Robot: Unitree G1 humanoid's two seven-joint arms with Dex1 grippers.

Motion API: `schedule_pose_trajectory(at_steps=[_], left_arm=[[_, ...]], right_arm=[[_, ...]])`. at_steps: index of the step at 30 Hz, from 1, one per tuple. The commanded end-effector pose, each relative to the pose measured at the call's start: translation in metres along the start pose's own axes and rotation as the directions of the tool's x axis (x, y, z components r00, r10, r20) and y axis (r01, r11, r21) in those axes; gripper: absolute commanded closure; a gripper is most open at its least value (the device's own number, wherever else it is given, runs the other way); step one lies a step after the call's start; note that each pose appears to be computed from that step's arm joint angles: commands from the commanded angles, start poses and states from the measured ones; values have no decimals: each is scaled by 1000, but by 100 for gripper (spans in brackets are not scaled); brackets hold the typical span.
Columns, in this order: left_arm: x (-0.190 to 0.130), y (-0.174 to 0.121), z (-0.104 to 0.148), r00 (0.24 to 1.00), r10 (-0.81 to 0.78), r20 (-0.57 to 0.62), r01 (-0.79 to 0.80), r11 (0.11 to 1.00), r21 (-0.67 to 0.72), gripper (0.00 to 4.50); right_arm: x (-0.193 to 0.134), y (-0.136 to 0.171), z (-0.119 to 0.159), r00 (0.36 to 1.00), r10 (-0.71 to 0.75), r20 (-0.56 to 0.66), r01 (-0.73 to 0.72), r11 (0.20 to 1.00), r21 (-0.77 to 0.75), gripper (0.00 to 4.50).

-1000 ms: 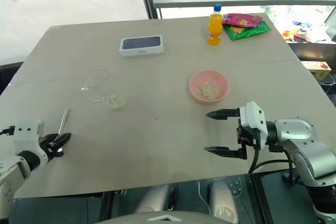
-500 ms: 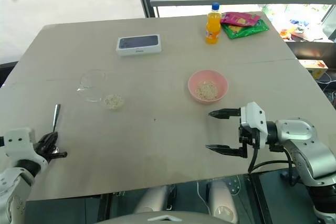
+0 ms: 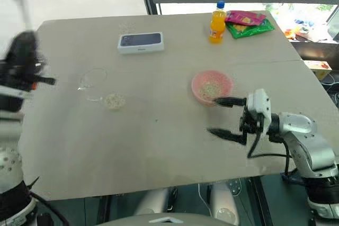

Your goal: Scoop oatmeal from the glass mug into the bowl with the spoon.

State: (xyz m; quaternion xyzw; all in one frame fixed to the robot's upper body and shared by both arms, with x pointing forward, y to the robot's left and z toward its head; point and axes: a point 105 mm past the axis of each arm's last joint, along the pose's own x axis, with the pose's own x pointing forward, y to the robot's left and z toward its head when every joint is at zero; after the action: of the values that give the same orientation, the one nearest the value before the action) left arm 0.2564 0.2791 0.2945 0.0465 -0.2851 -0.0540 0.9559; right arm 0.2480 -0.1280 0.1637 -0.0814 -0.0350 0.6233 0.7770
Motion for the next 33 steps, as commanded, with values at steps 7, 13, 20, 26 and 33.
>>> schedule_pose_trajectory(at_steps=[7,13,20,26,33], left_arm=[[7,-143,-58,820,-544,-178,542,838,-66,439],[3,-188,-73,740,-658,-140,641,753,-150,439],[-3,-209,-91,651,-740,-166,725,672,-151,439],[-5,-219,-104,600,-779,-183,776,623,-103,450],[-4,-215,-111,631,-756,-175,749,652,-116,450]], right_arm=[[25,-57,66,877,-431,211,362,883,299,0],[49,-57,69,883,-450,130,348,816,462,0],[75,-53,76,898,-416,140,274,781,561,0],[80,-56,79,897,-416,150,264,776,573,118],[76,-53,67,898,-426,113,287,760,583,437]])
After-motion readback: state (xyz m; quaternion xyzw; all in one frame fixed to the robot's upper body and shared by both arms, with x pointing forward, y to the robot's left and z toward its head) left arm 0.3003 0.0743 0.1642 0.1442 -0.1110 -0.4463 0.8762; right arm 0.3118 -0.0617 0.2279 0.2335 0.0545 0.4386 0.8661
